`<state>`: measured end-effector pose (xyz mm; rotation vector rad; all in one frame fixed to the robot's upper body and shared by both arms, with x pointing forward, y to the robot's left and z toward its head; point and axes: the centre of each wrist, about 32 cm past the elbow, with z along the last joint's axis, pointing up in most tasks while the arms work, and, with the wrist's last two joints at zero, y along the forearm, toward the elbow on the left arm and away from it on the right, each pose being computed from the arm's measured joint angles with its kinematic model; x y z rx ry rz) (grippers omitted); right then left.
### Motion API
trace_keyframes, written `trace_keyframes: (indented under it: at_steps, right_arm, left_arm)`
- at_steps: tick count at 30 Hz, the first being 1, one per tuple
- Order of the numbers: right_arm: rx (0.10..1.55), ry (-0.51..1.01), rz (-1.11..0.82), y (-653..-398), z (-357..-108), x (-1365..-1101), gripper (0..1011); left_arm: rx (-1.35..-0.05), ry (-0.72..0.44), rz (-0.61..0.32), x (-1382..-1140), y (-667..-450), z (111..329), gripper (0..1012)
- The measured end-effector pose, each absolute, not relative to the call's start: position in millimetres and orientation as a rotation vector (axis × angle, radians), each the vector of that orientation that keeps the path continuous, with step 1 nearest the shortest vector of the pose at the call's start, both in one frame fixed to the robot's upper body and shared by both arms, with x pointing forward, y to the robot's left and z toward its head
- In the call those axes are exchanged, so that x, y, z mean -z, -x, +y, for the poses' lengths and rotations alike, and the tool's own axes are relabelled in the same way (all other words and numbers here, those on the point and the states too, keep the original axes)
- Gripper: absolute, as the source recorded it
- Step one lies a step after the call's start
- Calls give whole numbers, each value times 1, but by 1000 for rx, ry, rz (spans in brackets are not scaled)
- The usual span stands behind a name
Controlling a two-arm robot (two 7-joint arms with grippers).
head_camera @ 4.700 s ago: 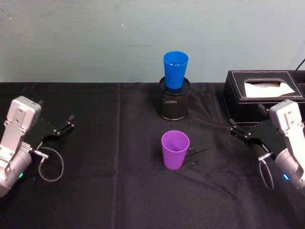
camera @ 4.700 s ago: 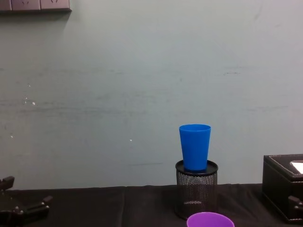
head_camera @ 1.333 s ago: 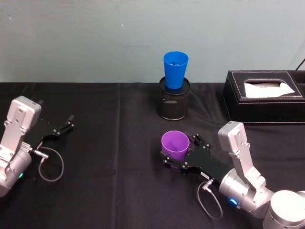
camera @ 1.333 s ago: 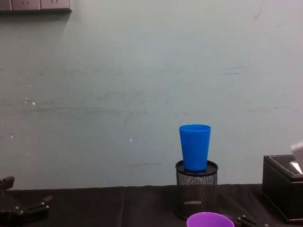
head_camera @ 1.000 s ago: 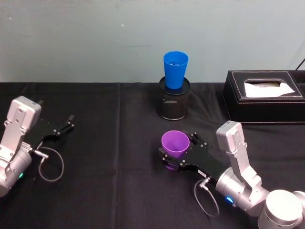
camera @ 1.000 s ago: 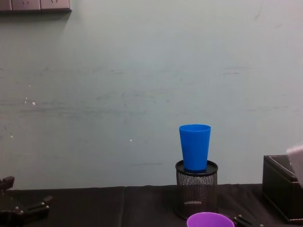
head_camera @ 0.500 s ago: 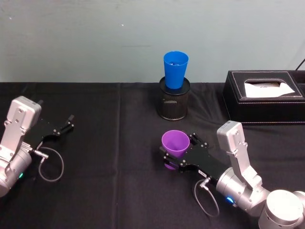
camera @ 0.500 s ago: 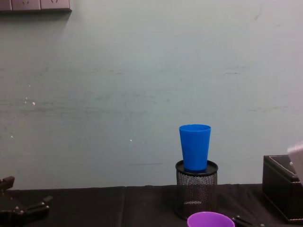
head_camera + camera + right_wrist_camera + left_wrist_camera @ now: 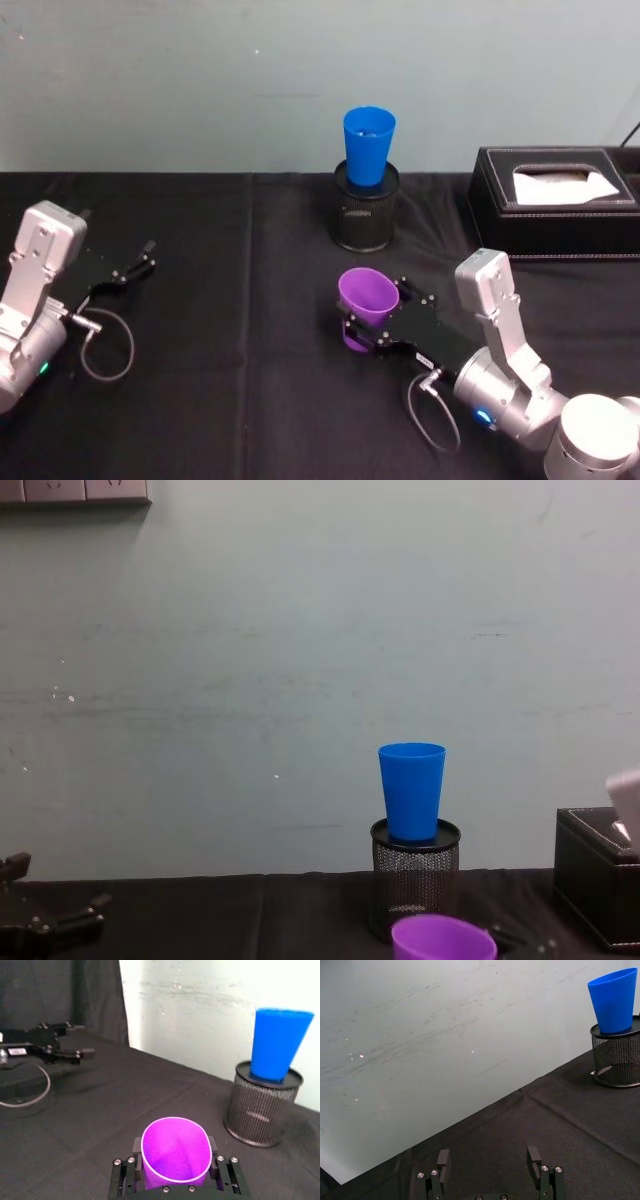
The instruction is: Pick up one cup with a gripper and tap it against the other cup.
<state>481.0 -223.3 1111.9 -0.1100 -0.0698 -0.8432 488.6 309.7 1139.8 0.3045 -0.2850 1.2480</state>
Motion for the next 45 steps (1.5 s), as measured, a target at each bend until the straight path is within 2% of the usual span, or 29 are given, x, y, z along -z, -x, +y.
trace_keyframes:
  at_steps: [19, 27, 45]
  right_arm:
    - [832, 119, -94, -484, -228, -1209, 720]
    - [838, 134, -100, -485, -230, -1221, 721]
    - [839, 136, -99, -485, -229, -1220, 721]
  left_arm:
    - [-1248, -304, -285, -1140, -489, 310, 1000]
    - [-1248, -304, -285, -1140, -489, 310, 1000]
    - [-1248, -304, -285, -1140, -489, 310, 1000]
